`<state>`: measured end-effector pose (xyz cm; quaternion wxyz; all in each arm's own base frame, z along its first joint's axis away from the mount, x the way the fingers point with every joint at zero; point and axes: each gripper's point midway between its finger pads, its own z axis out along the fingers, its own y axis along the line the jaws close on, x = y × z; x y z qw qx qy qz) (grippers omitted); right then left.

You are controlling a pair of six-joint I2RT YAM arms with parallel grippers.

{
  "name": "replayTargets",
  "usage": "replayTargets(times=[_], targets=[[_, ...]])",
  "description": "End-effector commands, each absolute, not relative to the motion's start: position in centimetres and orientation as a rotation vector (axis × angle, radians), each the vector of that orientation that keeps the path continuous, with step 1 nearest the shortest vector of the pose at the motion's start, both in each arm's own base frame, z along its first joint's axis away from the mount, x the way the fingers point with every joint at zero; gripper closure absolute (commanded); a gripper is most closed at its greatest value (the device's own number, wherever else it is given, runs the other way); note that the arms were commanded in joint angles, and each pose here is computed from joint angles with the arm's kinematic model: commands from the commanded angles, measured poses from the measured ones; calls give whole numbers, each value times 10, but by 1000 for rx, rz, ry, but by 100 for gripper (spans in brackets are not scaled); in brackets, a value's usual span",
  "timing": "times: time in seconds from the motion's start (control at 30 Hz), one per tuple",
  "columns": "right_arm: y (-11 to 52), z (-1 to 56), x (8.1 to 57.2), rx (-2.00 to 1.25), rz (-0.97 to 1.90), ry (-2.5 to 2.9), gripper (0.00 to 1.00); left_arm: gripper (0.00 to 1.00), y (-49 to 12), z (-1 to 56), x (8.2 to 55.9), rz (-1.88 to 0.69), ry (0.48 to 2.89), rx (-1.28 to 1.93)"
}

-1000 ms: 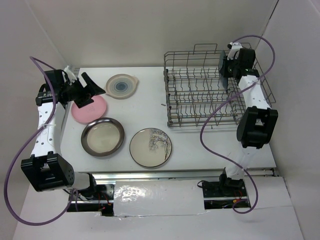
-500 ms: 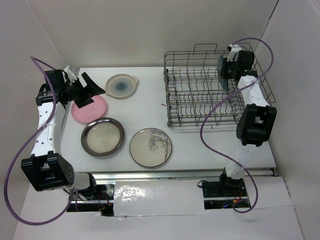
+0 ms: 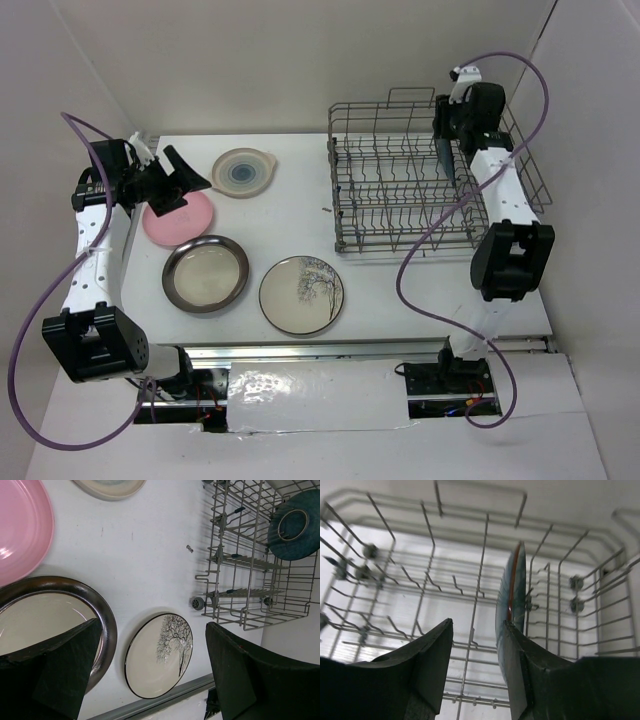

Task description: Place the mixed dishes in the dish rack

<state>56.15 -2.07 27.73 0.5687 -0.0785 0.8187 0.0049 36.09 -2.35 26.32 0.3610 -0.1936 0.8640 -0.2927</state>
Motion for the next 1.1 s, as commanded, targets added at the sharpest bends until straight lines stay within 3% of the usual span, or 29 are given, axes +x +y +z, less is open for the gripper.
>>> replayTargets(times=[0.0,0.1,0.13,0.2,0.23,0.37,0.57,0.77,1.07], targets=[[1,401,534,-198,-31,1669,48,2,-23,278,359,-745,2189,-443],[24,436,506,-217,-11,1604,44,3,-24,271,355,-744,2203,-448],[41,449,490,-229,8,1568,35,3,-24,263,353,-732,2224,-456],[61,458,472,-242,28,1544,29,3,-22,257,350,-711,2237,-460],[83,463,454,-258,49,1530,19,3,-23,247,347,-684,2268,-465],[149,447,407,-304,208,1582,0,4,-51,214,329,-662,2389,-417],[215,394,354,-282,470,1763,0,5,-125,167,279,-758,2554,-336],[203,339,331,-132,445,1901,0,7,-171,114,220,-909,2675,-332],[180,337,324,6,406,1885,0,5,-176,78,215,-890,2705,-366]])
